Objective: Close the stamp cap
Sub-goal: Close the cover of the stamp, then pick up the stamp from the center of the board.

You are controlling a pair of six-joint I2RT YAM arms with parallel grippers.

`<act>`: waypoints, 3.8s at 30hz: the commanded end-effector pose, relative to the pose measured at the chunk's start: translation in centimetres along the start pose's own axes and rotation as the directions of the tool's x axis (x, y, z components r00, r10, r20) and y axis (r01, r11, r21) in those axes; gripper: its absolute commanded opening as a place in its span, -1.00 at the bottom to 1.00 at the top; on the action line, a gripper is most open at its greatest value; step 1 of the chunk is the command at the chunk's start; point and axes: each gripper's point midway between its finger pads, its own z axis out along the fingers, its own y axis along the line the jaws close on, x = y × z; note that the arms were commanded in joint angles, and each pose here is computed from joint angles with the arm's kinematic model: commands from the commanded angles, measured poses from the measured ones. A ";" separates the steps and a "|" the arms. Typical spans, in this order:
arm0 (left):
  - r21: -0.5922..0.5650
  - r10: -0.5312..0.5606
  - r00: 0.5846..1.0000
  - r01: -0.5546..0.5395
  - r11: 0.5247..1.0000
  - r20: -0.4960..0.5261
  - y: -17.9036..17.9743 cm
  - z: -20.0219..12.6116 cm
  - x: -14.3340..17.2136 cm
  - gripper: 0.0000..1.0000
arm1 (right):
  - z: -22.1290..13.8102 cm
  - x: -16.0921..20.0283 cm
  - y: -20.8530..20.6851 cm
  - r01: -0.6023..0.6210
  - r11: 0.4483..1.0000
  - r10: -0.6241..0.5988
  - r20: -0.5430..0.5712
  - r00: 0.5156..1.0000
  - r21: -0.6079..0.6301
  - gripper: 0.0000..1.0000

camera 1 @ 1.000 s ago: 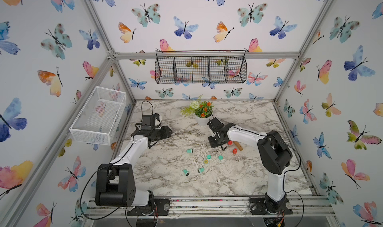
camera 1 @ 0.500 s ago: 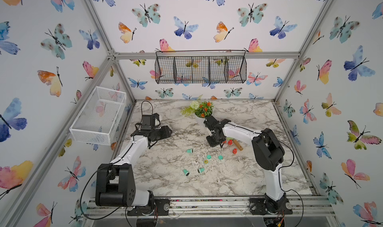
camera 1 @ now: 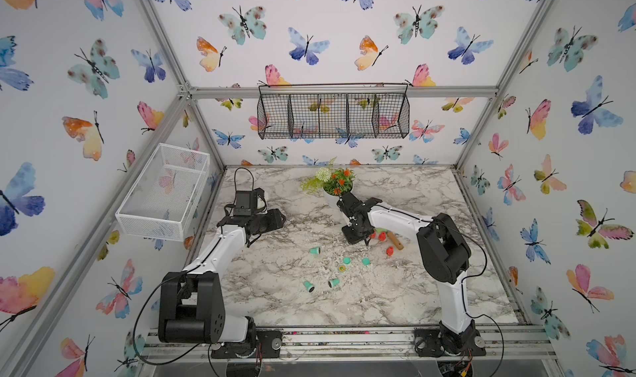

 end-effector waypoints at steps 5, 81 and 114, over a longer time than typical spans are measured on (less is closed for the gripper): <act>-0.006 -0.008 1.000 0.008 1.000 -0.006 0.3 0.0 0.2 0.13 | 2.8 2.0 -2.4 -0.025 0.999 0.028 -0.132 0.991 0.028 -0.36; 0.188 -0.119 0.987 0.138 0.972 -0.108 -4.3 -0.9 2.7 0.12 | -4.7 8.8 14.6 0.908 0.413 -0.692 0.622 0.366 -0.075 -0.72; 0.661 0.219 0.942 0.004 0.750 -0.254 -23.5 -8.7 9.7 -0.08 | -21.8 2.2 9.6 0.614 0.764 -0.443 0.853 0.275 0.198 -0.95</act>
